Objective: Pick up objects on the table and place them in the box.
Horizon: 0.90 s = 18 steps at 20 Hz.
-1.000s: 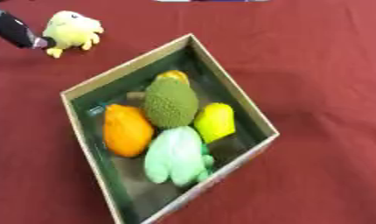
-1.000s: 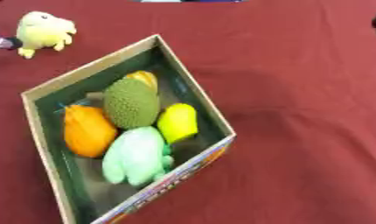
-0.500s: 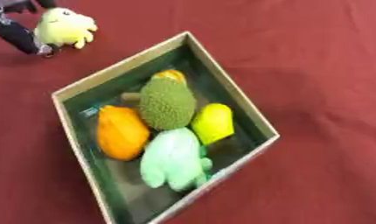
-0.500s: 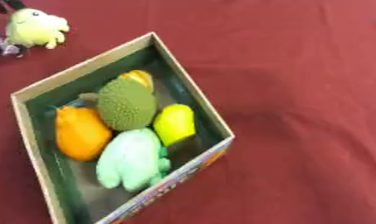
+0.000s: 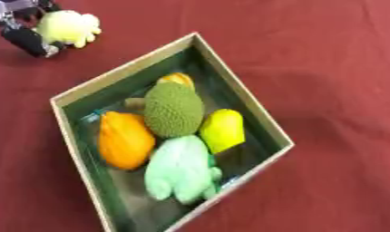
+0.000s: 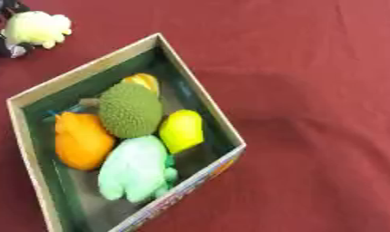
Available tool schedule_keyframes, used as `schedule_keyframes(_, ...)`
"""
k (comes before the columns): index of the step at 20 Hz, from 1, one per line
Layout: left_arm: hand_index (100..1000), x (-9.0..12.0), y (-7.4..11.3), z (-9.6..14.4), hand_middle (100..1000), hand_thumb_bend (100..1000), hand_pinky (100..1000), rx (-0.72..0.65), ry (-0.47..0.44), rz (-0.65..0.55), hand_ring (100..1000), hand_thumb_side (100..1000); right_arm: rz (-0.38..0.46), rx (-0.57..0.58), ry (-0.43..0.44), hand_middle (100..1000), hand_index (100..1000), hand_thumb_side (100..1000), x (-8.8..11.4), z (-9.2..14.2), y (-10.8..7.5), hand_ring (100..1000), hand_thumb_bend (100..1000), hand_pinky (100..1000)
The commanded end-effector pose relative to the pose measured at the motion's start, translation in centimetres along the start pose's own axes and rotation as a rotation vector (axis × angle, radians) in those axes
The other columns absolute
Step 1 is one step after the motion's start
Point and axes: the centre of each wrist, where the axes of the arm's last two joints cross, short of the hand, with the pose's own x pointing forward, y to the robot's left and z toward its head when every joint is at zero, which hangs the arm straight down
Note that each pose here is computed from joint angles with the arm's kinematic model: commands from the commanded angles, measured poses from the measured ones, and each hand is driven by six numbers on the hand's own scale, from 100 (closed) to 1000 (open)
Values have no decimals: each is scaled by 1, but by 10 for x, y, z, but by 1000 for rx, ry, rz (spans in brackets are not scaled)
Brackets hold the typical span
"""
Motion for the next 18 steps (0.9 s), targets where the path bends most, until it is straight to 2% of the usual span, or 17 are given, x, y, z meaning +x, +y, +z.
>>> schedule_keyframes(1,786,0,13,6,710,101,814,55,1,-5,759,100,21,-5,-24,681,793,791,7,-3,-3,783,100,858)
schedule_keyframes(3,767,3,18,10,687,100,795,119,-6,-11,739,100,20,-6,-19,680,793,792,6,-3,-3,783,100,858)
schedule_keyframes(4,762,6,20,12,683,100,791,153,-14,-14,735,144,20,-7,-16,680,793,792,6,-2,-3,783,100,858)
schedule_keyframes(5,761,9,22,14,685,100,790,180,-24,-16,734,100,20,-8,-13,680,793,791,6,-2,-3,783,100,858)
schedule_keyframes(12,755,39,31,41,691,100,787,276,-132,-63,731,100,17,2,8,681,792,780,4,0,-3,783,100,857)
schedule_keyframes(14,755,55,30,54,690,100,784,289,-206,-80,726,100,18,9,18,682,792,778,4,1,-3,783,100,857)
schedule_keyframes(18,756,94,17,90,688,100,779,256,-427,-82,721,100,14,35,42,682,791,769,4,0,0,784,100,858)
